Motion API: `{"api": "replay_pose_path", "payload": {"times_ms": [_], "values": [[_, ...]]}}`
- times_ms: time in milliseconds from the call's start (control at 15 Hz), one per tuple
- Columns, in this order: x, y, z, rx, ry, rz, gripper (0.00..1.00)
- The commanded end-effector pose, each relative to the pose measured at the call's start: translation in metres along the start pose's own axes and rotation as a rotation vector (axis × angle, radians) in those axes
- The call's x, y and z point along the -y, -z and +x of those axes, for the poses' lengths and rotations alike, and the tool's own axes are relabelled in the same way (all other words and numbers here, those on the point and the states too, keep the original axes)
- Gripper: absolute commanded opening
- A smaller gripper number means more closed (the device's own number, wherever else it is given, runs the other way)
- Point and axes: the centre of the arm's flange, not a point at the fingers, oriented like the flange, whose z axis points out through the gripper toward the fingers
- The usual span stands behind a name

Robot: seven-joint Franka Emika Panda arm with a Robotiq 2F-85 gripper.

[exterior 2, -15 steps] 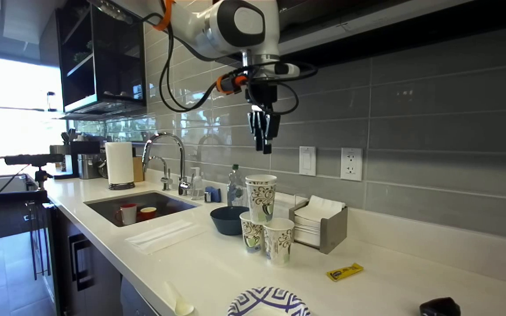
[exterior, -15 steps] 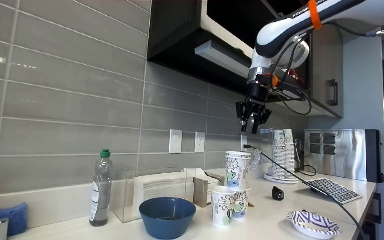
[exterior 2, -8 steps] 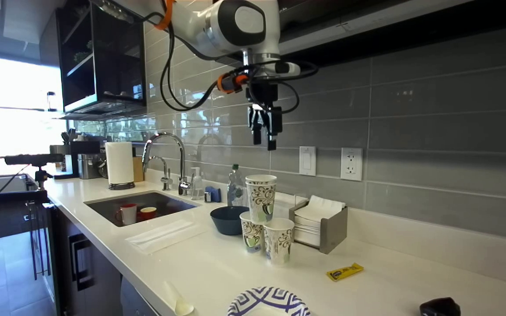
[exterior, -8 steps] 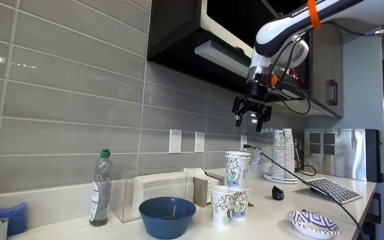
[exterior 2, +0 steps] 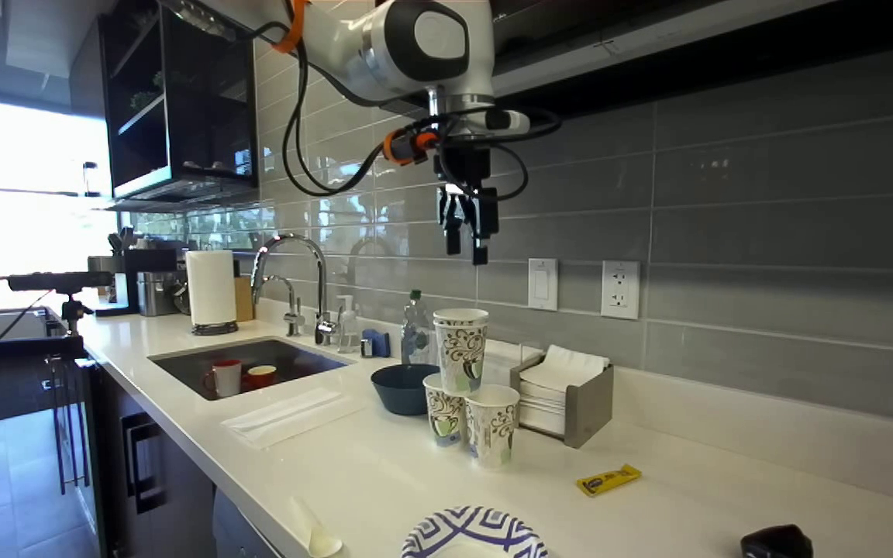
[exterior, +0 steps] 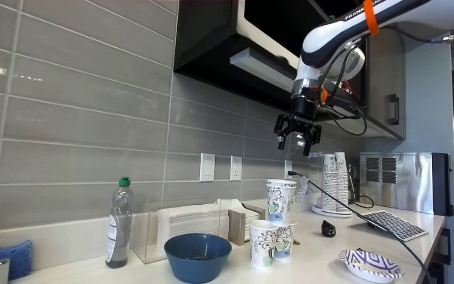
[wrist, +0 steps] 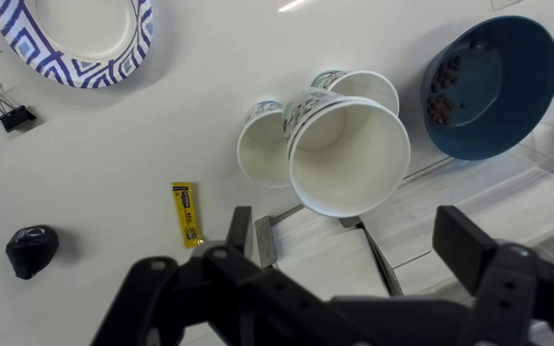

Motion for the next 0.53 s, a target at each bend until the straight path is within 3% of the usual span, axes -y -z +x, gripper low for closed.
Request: {"api": "replay_pose_path", "payload": {"times_ms": [0,467], "values": [[0.000,0.000,0.000,0.000,0.000,0.000,0.99],[0.007,-0.020,-0.004,-0.020,0.024,0.052,1.00]]}}
